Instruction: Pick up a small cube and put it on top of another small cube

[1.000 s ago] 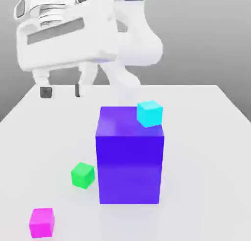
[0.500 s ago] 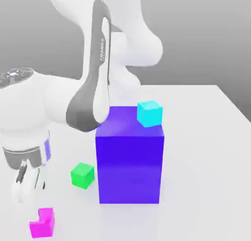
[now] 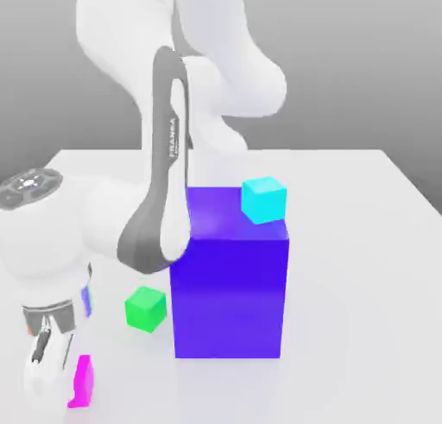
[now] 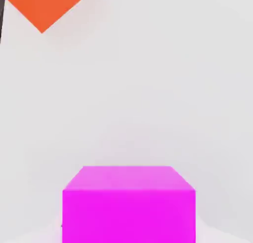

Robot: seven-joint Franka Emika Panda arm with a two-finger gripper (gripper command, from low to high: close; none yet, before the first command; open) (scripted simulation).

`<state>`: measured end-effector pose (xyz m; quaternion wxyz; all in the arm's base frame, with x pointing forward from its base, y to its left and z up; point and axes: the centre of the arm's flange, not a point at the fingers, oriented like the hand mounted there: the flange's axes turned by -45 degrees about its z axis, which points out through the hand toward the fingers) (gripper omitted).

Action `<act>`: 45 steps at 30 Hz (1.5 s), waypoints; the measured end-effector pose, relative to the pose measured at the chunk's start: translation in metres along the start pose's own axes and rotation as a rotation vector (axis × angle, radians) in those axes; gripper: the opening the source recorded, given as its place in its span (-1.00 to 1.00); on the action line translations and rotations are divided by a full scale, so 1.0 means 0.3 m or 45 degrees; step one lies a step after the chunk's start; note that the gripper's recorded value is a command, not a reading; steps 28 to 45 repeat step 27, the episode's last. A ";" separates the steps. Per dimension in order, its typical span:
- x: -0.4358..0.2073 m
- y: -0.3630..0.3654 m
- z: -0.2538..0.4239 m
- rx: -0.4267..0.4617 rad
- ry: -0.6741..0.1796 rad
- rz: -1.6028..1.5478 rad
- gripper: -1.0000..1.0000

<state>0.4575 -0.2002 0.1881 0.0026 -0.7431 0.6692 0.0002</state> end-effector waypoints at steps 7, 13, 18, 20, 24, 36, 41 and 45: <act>-0.135 0.181 -0.125 0.042 -0.077 -0.072 -1.00; -0.240 0.372 -0.183 0.038 -0.055 -0.146 -1.00; -0.290 0.510 -0.162 -0.001 0.002 -0.185 -1.00; -0.289 0.516 -0.117 -0.005 0.008 -0.186 -1.00; -0.292 0.519 -0.013 -0.005 0.008 -0.188 -1.00; -0.301 0.519 0.029 -0.003 0.006 -0.197 1.00; -0.301 0.519 0.029 -0.003 0.006 -0.197 1.00; -0.301 0.519 0.029 -0.003 0.006 -0.197 1.00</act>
